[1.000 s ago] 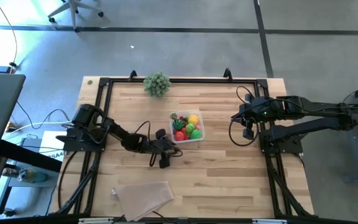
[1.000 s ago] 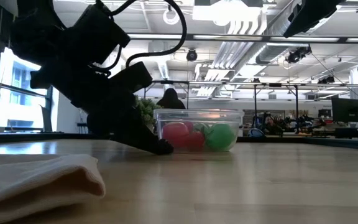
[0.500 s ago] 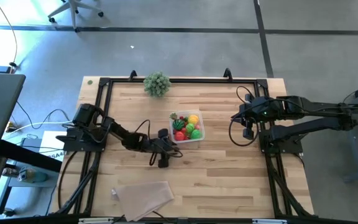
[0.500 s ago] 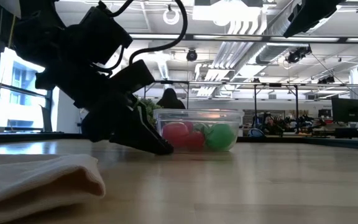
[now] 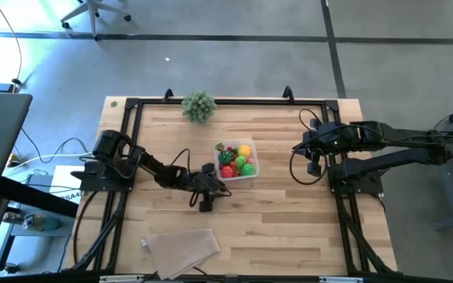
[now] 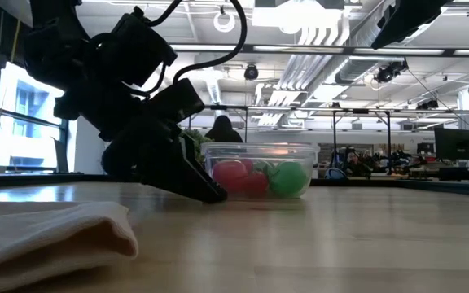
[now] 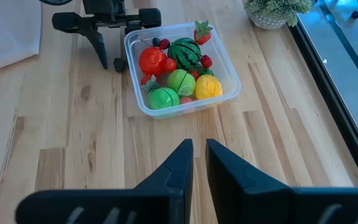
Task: Pick and placing Produce into tupperware
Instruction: Put the black raspberry into the transparent bin
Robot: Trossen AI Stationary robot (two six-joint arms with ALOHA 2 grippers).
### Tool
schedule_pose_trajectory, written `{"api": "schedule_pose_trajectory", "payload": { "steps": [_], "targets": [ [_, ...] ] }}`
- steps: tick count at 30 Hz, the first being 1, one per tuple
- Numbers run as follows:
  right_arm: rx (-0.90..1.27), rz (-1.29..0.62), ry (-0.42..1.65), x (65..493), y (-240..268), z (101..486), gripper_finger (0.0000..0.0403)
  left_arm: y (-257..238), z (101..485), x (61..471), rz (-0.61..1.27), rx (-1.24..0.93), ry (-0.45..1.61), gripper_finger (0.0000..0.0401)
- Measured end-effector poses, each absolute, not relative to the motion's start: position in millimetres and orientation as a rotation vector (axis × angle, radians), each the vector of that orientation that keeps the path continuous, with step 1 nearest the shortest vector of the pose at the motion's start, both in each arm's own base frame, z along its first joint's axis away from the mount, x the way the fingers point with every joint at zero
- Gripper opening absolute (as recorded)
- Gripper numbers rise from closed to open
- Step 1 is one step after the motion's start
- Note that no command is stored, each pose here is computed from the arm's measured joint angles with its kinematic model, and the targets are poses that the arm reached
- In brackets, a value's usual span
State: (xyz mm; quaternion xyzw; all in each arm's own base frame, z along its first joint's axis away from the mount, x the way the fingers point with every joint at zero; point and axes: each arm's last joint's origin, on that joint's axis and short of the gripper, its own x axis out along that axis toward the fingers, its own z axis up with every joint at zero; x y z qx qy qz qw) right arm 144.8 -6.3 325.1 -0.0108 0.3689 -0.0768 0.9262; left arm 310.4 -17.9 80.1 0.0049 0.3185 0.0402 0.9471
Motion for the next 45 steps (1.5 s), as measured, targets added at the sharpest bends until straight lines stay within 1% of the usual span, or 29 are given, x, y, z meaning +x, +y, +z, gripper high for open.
{"api": "schedule_pose_trajectory", "payload": {
  "steps": [14, 23, 29, 45],
  "targets": [
    [-0.022, -0.158, 0.757, 144.8, -6.3, 325.0, 0.0034, -18.0, 79.4, 309.9, 0.089, 0.013, 0.658, 0.0193],
    [-0.022, -0.157, 0.757, 144.8, -6.2, 325.1, 0.0034, -18.3, 79.3, 309.9, 0.088, 0.013, 0.659, 0.0126],
    [-0.022, -0.157, 0.757, 144.8, -6.3, 324.9, 0.0034, -18.4, 79.3, 309.8, 0.092, -0.001, 0.658, 0.0102],
    [-0.022, -0.157, 0.757, 144.7, -6.2, 325.1, 0.0034, -21.6, 80.2, 310.3, 0.108, 0.016, 0.636, 0.0105]
  ]
}}
